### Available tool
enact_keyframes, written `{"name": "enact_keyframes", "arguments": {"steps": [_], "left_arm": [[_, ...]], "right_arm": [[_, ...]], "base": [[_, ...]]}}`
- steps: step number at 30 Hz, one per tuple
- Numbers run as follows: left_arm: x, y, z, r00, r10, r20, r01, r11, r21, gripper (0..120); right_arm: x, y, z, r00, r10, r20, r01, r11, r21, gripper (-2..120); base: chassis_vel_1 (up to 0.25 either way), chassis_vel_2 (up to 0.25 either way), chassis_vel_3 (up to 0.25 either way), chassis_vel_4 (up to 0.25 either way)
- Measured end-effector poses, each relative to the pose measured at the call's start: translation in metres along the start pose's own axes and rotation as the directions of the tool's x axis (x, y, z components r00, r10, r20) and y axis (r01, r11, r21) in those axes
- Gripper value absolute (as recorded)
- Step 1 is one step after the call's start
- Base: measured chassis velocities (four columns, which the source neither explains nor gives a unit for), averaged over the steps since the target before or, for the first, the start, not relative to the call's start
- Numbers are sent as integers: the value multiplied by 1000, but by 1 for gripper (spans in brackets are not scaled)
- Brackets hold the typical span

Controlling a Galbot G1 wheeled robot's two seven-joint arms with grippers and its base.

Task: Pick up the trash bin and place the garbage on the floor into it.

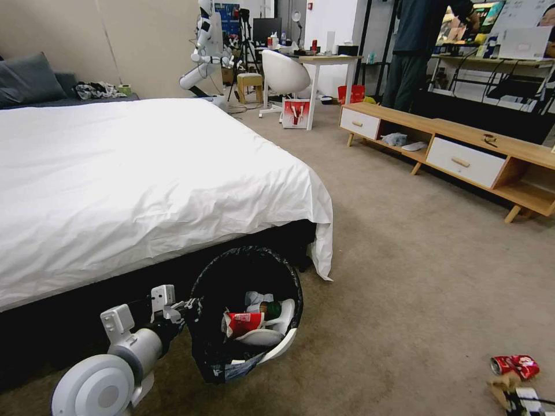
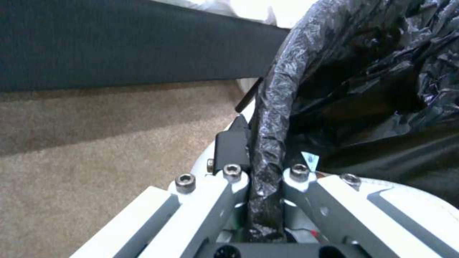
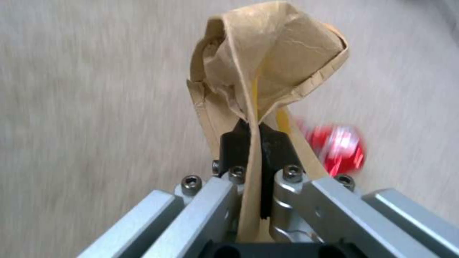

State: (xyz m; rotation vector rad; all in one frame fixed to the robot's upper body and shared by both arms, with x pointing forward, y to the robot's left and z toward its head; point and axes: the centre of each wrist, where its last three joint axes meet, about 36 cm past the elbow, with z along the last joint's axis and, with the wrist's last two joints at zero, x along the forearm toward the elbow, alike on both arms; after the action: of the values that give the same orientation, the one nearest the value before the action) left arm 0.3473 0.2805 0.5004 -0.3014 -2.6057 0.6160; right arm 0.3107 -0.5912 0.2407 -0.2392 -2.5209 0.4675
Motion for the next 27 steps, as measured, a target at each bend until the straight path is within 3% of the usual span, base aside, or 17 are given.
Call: {"name": "enact_keyframes", "arguments": {"steps": [2, 8, 11, 12, 15, 17, 21, 23, 24, 26, 27], "left_arm": [[2, -2, -1, 1000, 1, 3, -1, 1000, -3, 2], [2, -1, 0, 1000, -2, 2, 2, 1000, -4, 2], [2, -2, 0, 1000, -1, 1, 1, 1000, -5, 2], [1, -2, 0, 1000, 0, 1, 0, 1000, -7, 2], [0, -2, 0, 1000, 0, 0, 0, 1000, -8, 2], [-3, -3, 0, 1000, -3, -5, 2, 1000, -17, 2], [-5, -4, 1, 1000, -1, -11, 1, 1000, -26, 2], [-6, -5, 2, 1000, -1, -14, 0, 1000, -31, 2], [-6, -5, 2, 1000, -1, -14, 0, 1000, -31, 2], [-6, -5, 2, 1000, -4, -15, 3, 999, -36, 2], [-6, -5, 2, 1000, -4, -15, 3, 999, -36, 2]], "right_arm": [[-1, -10, -28, 996, 12, 84, -15, 999, 29, 0], [1, -17, -58, 984, 15, 179, -23, 999, 43, 0], [5, -20, -83, 965, 8, 263, -22, 998, 51, 0], [13, -20, -108, 941, -8, 338, -14, 998, 62, 0], [18, -21, -122, 925, -19, 379, -8, 997, 70, 0], [37, -16, -162, 866, -71, 494, 21, 994, 106, 0], [55, -4, -198, 801, -132, 583, 62, 988, 138, 0], [74, 18, -232, 716, -211, 666, 135, 977, 164, 0], [74, 18, -232, 716, -211, 666, 135, 977, 164, 0], [88, 40, -254, 636, -281, 719, 210, 959, 189, 0], [88, 40, -254, 636, -281, 719, 210, 959, 189, 0]], "base": [[0, 0, 0, 0], [0, 0, 0, 0], [0, 0, 0, 0], [0, 0, 0, 0], [0, 0, 0, 0], [0, 0, 0, 0], [0, 0, 0, 0], [0, 0, 0, 0], [0, 0, 0, 0], [0, 0, 0, 0], [0, 0, 0, 0]]}}
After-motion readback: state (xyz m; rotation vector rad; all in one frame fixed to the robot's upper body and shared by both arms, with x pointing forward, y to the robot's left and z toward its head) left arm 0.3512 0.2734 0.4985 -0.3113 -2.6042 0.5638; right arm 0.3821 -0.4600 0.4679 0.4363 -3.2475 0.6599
